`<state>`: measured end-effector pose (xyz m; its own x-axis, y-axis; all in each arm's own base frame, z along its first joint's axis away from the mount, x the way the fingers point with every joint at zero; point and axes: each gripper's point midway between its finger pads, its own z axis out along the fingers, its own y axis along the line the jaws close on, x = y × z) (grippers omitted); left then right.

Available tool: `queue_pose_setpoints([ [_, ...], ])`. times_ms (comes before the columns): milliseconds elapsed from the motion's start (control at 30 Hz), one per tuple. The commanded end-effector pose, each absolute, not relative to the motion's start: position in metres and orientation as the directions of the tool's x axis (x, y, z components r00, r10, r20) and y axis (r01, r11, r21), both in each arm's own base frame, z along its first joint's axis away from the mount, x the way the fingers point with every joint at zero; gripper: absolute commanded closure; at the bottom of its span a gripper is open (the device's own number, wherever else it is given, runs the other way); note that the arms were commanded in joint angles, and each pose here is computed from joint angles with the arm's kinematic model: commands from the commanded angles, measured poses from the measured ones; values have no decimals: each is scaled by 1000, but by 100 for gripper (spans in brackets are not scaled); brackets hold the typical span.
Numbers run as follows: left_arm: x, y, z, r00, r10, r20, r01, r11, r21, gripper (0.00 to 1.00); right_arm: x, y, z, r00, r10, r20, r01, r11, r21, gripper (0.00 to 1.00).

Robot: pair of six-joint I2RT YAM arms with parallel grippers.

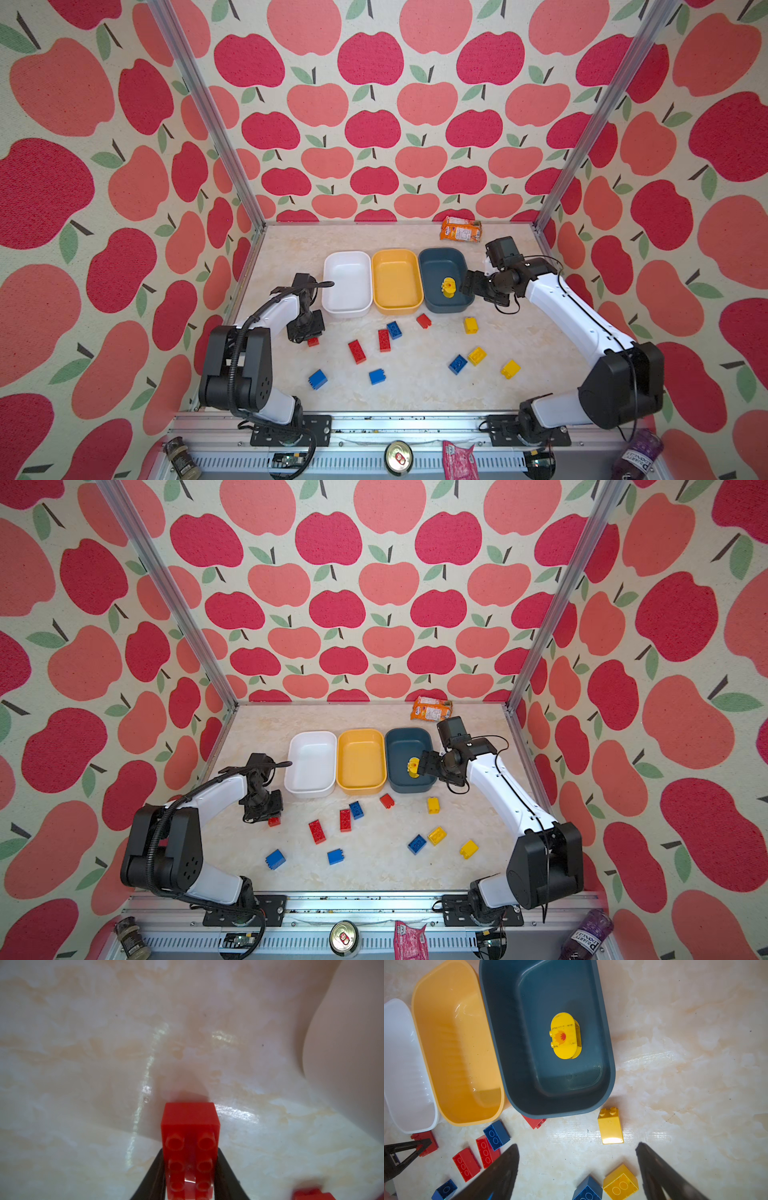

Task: Sort the legos into containers by color
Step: 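Lift the red brick with the left gripper and drop it into the white tray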

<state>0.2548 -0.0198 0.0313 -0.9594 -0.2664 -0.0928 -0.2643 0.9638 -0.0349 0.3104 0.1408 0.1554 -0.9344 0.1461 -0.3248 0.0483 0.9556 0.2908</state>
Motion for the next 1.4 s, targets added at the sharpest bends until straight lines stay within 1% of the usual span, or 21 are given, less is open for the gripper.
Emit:
queue_pose_setpoints([
  [0, 245, -20, 41, -954, -281, -103, -278, 959, -48, 84, 306, 141, 154, -932, 178, -316, 69, 943, 325, 6],
  [200, 245, -20, 69, -937, -285, -201, -276, 958, -75, 88, 302, 141, 153, -930, 184, -317, 69, 938, 340, 3],
  [333, 248, -21, 98, -915, -267, -303, -258, 964, -71, 90, 300, 142, 153, -929, 189, -319, 69, 934, 352, 3],
  [567, 270, -31, 160, -840, -219, -497, -204, 975, -85, 96, 297, 145, 154, -923, 199, -330, 64, 924, 378, 3],
  [733, 286, -48, 191, -806, -176, -565, -143, 984, -103, 97, 295, 145, 157, -918, 199, -343, 58, 923, 382, 3],
  [900, 310, -74, 200, -796, -150, -586, -70, 985, -157, 96, 295, 146, 161, -913, 203, -355, 52, 919, 390, 3],
  [1033, 337, -99, 200, -797, -126, -591, -8, 980, -198, 96, 294, 147, 163, -910, 206, -359, 51, 917, 396, 3],
  [1167, 363, -119, 184, -824, -84, -560, 38, 978, -203, 95, 292, 147, 164, -907, 212, -365, 51, 914, 403, 2],
  [1367, 388, -137, 150, -855, -78, -514, 52, 971, -233, 92, 287, 148, 163, -903, 222, -368, 55, 909, 414, 2],
])
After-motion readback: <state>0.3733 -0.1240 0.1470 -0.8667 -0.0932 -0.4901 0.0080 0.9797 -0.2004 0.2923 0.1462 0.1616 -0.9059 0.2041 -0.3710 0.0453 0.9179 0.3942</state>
